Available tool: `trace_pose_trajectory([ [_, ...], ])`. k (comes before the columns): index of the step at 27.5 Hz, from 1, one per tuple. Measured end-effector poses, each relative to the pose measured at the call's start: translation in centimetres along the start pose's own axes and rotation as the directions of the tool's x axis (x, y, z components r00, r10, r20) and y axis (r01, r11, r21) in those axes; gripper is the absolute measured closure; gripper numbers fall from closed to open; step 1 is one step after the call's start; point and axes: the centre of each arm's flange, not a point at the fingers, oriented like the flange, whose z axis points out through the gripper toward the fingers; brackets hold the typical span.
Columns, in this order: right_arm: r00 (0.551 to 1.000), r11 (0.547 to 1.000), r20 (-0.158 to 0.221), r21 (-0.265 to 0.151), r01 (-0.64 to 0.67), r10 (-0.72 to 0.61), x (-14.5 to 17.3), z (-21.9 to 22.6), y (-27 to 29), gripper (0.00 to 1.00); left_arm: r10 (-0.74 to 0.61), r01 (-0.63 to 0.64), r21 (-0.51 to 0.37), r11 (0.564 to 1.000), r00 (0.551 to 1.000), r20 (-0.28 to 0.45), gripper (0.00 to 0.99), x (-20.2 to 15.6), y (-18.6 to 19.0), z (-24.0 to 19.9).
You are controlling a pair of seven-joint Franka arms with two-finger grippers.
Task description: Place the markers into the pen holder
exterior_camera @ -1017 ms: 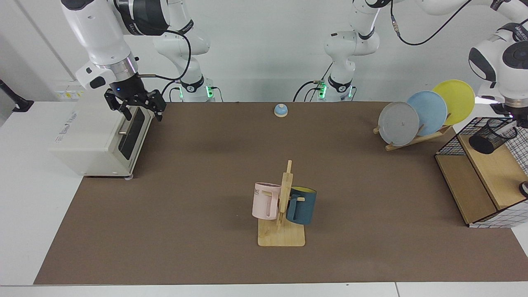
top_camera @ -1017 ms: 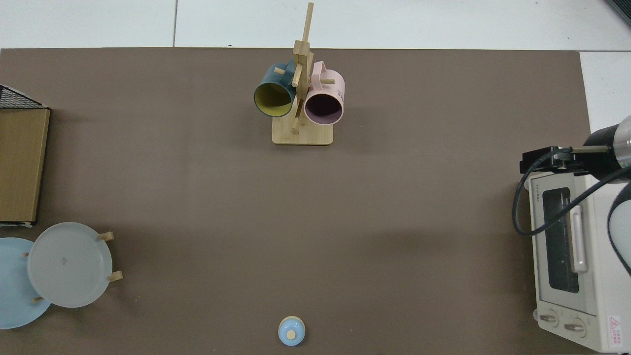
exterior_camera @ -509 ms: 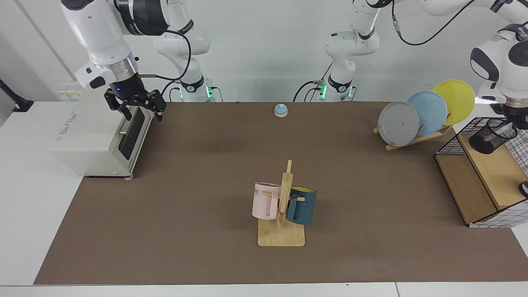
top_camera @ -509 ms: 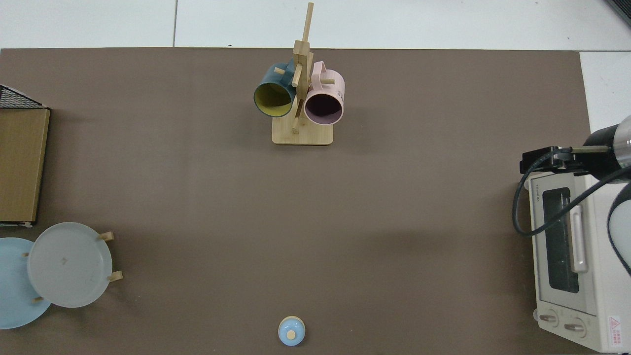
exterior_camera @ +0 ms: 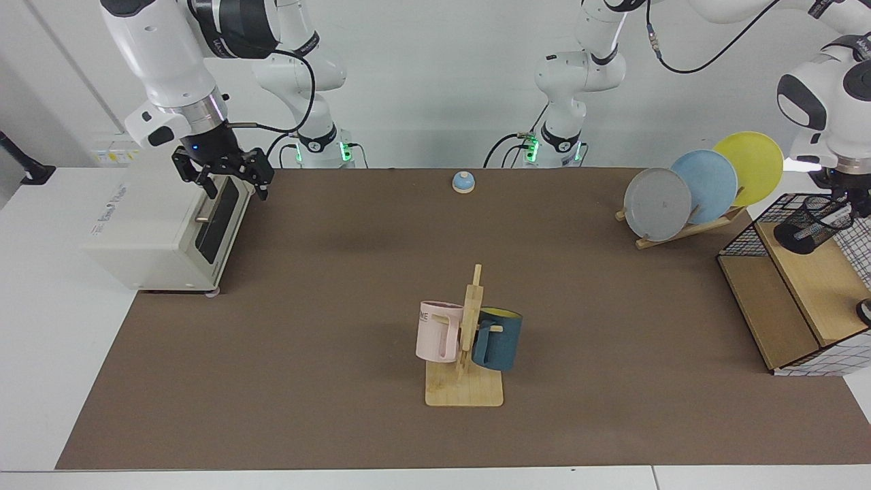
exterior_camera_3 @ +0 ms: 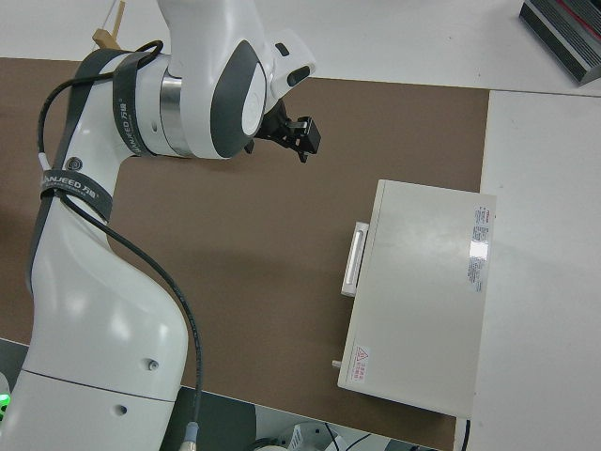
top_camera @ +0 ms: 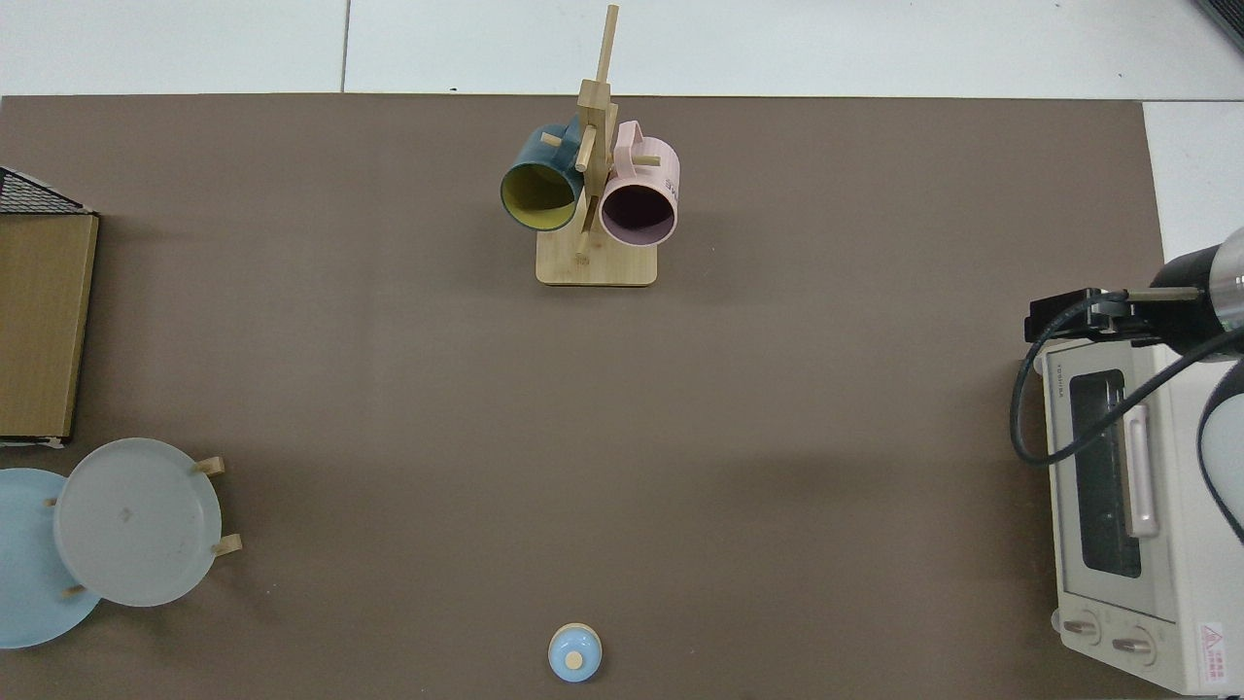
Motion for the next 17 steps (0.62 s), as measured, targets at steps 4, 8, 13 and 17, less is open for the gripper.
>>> trace_pose_trajectory([
  [4,1.0,1.0,0.0,0.0,0.0,0.0,0.0,0.0,0.0,0.0,-0.009,0.009,0.021,1.0,1.0,-0.004,0.229,-0.3,-0.1,-0.9],
  [8,1.0,1.0,0.0,0.0,0.0,0.0,0.0,0.0,0.0,0.0,-0.031,0.032,0.057,0.998,0.999,-0.018,0.0,-0.9,-0.3,-2.7],
  [13,1.0,1.0,0.0,0.0,0.0,0.0,0.0,0.0,0.0,0.0,-0.072,0.079,0.08,0.994,0.993,-0.089,0.0,-1.6,0.6,-6.3],
  [17,1.0,1.0,0.0,0.0,0.0,0.0,0.0,0.0,0.0,0.0,-0.104,0.119,0.097,0.988,0.984,-0.146,0.0,-0.8,1.6,-10.9],
])
